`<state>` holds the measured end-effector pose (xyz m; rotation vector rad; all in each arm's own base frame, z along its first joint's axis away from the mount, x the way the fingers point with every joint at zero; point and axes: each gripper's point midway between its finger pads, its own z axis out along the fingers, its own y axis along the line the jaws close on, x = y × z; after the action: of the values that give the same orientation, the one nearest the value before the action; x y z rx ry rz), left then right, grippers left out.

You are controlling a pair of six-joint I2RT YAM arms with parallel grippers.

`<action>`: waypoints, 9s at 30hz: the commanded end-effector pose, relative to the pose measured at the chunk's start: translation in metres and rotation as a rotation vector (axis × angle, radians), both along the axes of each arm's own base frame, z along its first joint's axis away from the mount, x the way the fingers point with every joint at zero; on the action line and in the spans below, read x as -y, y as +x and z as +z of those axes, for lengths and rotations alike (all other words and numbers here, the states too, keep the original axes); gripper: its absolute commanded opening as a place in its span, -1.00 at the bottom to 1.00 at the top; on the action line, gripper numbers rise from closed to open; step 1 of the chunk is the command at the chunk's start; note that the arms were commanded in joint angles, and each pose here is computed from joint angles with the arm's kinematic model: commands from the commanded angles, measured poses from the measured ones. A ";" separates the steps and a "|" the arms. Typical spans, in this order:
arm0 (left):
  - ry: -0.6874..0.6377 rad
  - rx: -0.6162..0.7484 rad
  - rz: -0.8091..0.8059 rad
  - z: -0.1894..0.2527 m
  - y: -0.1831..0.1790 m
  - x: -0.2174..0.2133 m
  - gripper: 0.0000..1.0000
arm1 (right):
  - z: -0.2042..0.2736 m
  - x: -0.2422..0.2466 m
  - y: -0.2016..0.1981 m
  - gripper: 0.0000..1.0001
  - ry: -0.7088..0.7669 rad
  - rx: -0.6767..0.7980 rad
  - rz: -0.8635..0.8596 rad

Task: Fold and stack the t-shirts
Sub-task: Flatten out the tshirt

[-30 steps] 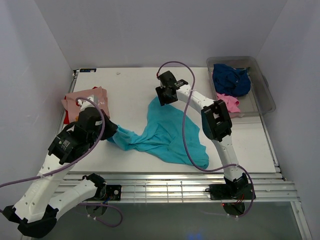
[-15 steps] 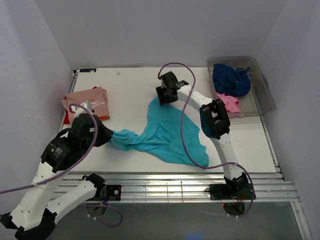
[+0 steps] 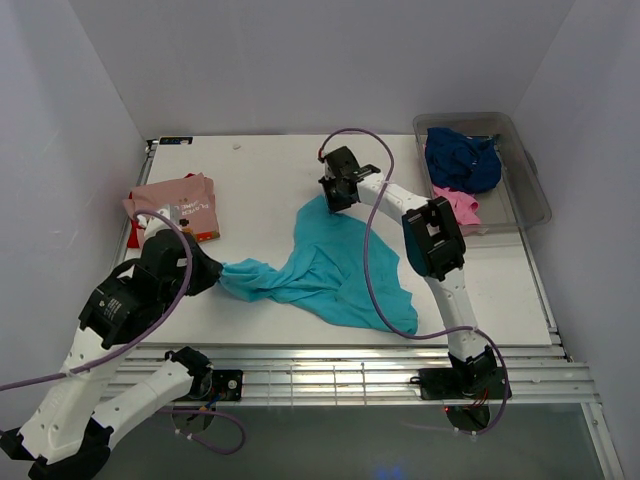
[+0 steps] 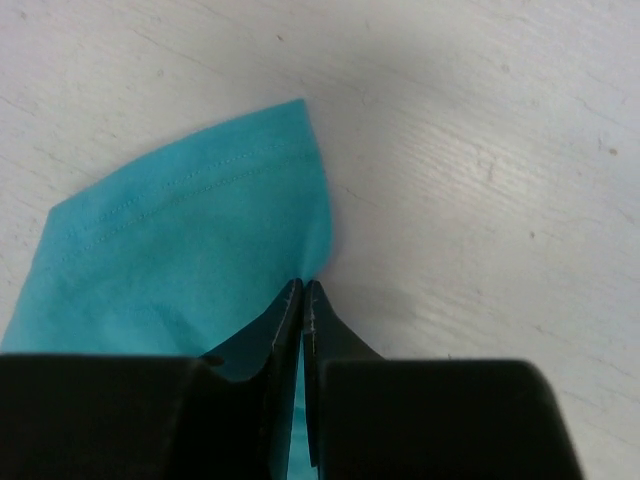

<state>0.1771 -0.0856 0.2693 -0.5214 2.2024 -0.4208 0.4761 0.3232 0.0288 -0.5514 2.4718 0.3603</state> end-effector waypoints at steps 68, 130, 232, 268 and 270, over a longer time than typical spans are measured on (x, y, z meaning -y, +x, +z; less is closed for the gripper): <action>0.046 0.648 -0.160 0.265 0.254 0.061 -1.00 | 0.524 0.196 -0.047 -0.83 0.314 0.955 -0.392; 0.149 -0.188 -0.189 -0.123 0.105 0.019 0.08 | 0.067 0.155 -0.276 0.10 0.072 -0.078 -0.242; 0.247 -0.399 -0.172 -0.206 0.091 0.012 0.57 | 0.018 0.079 -0.304 -0.39 -0.146 -0.197 -0.086; 0.257 -0.443 -0.125 -0.213 0.067 0.002 0.32 | 0.040 0.083 -0.269 -0.40 -0.069 -0.159 -0.131; 0.254 -0.437 -0.126 -0.218 0.072 0.004 0.32 | 0.038 0.085 -0.272 -0.40 -0.063 -0.165 -0.137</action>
<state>0.2447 -0.0898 0.0598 -0.3568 2.6821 -0.1023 0.2028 0.2344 0.0582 -0.4038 2.7061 0.2272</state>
